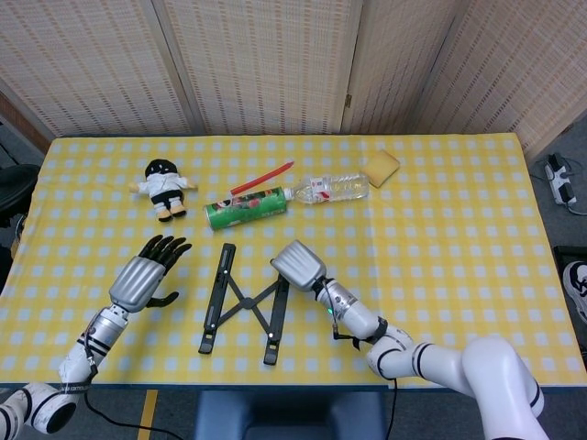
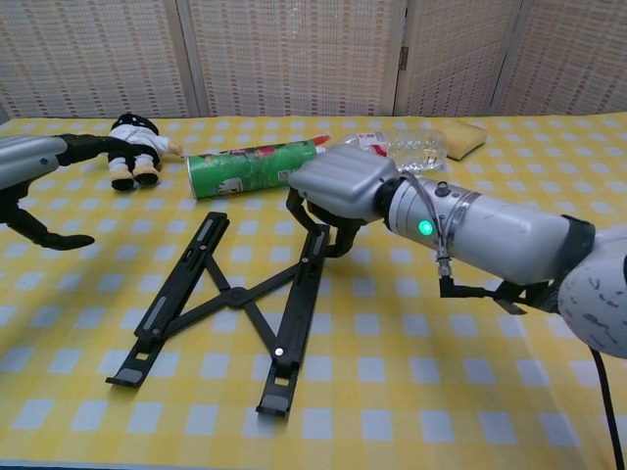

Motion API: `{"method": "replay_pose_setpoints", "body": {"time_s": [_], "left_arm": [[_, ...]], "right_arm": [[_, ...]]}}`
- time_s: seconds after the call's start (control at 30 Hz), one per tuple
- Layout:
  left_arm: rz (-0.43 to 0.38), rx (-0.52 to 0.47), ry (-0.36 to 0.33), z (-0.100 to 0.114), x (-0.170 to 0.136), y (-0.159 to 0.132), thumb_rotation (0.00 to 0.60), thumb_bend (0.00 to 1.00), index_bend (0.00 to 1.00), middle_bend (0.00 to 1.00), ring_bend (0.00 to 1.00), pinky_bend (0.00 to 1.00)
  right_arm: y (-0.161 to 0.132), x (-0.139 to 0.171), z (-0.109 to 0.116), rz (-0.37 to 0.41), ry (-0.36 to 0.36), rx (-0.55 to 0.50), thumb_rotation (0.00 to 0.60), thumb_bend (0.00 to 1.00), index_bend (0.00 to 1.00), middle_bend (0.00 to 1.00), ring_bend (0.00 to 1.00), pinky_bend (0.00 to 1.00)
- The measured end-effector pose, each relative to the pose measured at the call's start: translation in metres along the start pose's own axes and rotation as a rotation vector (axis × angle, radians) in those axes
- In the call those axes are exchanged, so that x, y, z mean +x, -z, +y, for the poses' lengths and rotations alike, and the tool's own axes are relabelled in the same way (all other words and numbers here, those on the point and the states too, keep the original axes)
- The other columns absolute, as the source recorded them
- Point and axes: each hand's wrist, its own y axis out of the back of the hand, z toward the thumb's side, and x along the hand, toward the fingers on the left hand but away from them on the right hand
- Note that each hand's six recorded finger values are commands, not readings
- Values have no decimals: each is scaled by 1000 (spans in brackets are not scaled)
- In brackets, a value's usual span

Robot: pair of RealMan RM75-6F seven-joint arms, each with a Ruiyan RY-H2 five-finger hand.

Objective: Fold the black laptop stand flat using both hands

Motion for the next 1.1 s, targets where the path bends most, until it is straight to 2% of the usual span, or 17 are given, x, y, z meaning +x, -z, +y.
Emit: {"method": "replay_pose_setpoints", "body": {"time_s": [0.17,0.3,0.5,0.67,0.83,1.1], "left_arm": [[-43,109,-34,1,19,-2,600,235,328,346,237,223],[-74,189,-52,0,37,-7,600,171,341,372,259,261],[-96,237,-50,-9,58,-17,600,125,261,364,228,253],[-94,267,-28,-19,71,-23,600,118,176,300,187,219],[-85,262,-17,-26,78,-26,600,110,136,246,153,208],[-55,315,8,-37,87,-20,600,108,103,193,116,138]], "right_arm": [[-9,19,20,42,28,-14,600,259,648,815,905,870],[-19,38,35,77,47,-17,600,259,648,815,903,869],[-29,54,27,106,15,22,600,259,648,815,905,870],[-39,58,17,130,-16,24,600,259,648,815,906,870],[-45,61,9,142,-33,25,600,260,648,815,908,870],[-47,64,0,143,-55,15,600,258,649,815,904,870]]}}
